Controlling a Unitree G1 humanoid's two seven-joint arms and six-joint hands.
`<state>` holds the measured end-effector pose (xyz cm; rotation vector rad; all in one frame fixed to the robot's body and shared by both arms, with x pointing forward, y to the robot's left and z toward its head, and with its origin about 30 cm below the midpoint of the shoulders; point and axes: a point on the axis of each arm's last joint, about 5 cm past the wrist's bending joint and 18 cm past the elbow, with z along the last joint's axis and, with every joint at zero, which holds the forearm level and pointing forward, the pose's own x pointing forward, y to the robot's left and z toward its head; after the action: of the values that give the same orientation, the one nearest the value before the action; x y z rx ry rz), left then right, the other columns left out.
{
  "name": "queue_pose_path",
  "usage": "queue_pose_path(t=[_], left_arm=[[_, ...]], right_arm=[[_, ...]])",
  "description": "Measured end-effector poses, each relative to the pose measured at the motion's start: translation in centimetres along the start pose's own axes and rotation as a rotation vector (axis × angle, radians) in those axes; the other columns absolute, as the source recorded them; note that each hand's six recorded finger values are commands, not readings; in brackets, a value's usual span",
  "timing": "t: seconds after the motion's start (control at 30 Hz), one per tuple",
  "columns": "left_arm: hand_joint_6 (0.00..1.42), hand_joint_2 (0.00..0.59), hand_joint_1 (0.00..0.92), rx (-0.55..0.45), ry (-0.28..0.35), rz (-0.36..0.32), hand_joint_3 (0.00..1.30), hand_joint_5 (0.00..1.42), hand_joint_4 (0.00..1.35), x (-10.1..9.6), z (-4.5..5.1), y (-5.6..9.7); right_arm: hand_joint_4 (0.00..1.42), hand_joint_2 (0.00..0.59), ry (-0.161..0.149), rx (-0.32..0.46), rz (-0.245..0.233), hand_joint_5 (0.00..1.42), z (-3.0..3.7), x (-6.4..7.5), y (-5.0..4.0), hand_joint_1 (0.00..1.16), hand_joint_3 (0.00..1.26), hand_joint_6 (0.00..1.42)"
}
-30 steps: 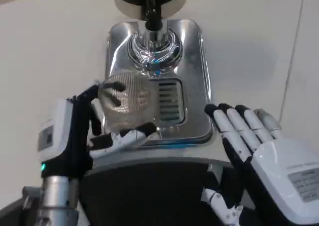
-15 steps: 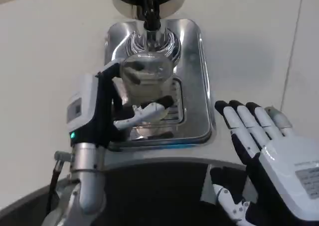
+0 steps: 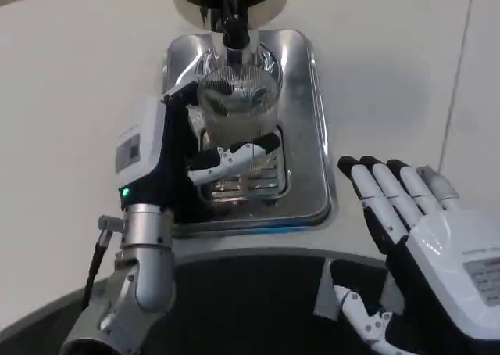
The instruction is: Grasp the cup under the faucet to collect the drink, then remove the cup.
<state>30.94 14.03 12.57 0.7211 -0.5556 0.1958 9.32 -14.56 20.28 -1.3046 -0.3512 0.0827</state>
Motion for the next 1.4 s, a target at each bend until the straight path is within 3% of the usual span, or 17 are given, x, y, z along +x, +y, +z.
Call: queue_pose_path(t=[0.03, 0.07, 0.1, 0.17, 0.27, 0.6, 0.73, 0.83, 1.0, 1.17, 1.33, 1.4], left_arm=[[0.99, 0.036, 0.521, 0.006, -0.004, -0.002, 0.62, 0.81, 0.51, 0.0, -0.05, 0.1], [0.87, 0.029, 0.395, 0.010, -0.007, -0.004, 0.47, 0.69, 0.34, 0.0, -0.09, 0.1], [0.71, 0.016, 0.327, 0.017, -0.012, -0.007, 0.38, 0.58, 0.20, 0.0, -0.16, 0.2], [0.49, 0.027, 0.265, 0.020, -0.018, -0.019, 0.27, 0.45, 0.06, -0.2, -0.37, 0.4], [0.35, 0.024, 0.216, 0.023, -0.023, -0.040, 0.19, 0.37, 0.00, -0.2, -0.61, 0.8], [0.24, 0.022, 0.179, 0.005, -0.069, -0.047, 0.11, 0.28, 0.00, -0.7, -0.56, 2.0], [0.23, 0.027, 0.185, 0.019, -0.089, -0.030, 0.11, 0.26, 0.00, -2.0, -0.89, 3.7], [0.23, 0.030, 0.186, 0.041, -0.080, -0.008, 0.10, 0.26, 0.00, -4.0, -1.36, 5.5], [0.22, 0.043, 0.191, 0.078, -0.025, 0.005, 0.10, 0.25, 0.00, -7.5, -1.89, 8.0], [0.23, 0.052, 0.186, 0.111, 0.061, -0.035, 0.10, 0.25, 0.00, -11.2, -2.20, 9.5], [0.24, 0.050, 0.184, 0.129, 0.099, -0.062, 0.10, 0.26, 0.00, -12.8, -2.26, 10.2], [0.26, 0.056, 0.185, 0.134, 0.113, -0.072, 0.10, 0.27, 0.00, -13.3, -2.28, 10.4]], right_arm=[[0.00, 0.548, 0.000, 0.001, 0.000, 0.00, 0.00, 0.0, 0.00, 0.30, 0.00, 0.00], [0.00, 0.548, 0.000, 0.001, 0.000, 0.00, 0.00, 0.0, 0.00, 0.30, 0.00, 0.00], [0.00, 0.548, 0.000, 0.002, 0.001, 0.00, 0.01, 0.0, 0.01, 0.30, 0.00, 0.00], [0.00, 0.548, 0.000, 0.004, 0.003, 0.00, 0.03, 0.0, 0.03, 0.30, 0.00, 0.00], [0.00, 0.548, 0.000, 0.007, 0.005, 0.00, 0.04, -0.1, 0.06, 0.30, 0.00, 0.00], [0.00, 0.548, -0.005, 0.031, -0.001, 0.00, 0.04, -0.4, 0.11, 0.30, 0.00, 0.00], [0.00, 0.548, -0.004, 0.093, -0.062, 0.00, 0.19, 0.1, -0.30, 0.30, 0.00, 0.00], [0.00, 0.546, -0.001, 0.169, -0.136, 0.00, 0.29, 1.0, -0.84, 0.30, 0.00, 0.00], [0.00, 0.545, -0.039, 0.273, -0.183, 0.00, 0.31, 2.0, -1.58, 0.31, 0.00, 0.00], [0.00, 0.544, -0.090, 0.400, -0.235, 0.00, 0.09, 3.2, -2.18, 0.34, 0.00, 0.00], [0.00, 0.546, -0.118, 0.498, -0.249, 0.00, 0.01, 4.0, -2.55, 0.35, 0.00, 0.00], [0.00, 0.549, -0.147, 0.546, -0.255, 0.00, 0.02, 4.3, -2.98, 0.36, 0.00, 0.00]])
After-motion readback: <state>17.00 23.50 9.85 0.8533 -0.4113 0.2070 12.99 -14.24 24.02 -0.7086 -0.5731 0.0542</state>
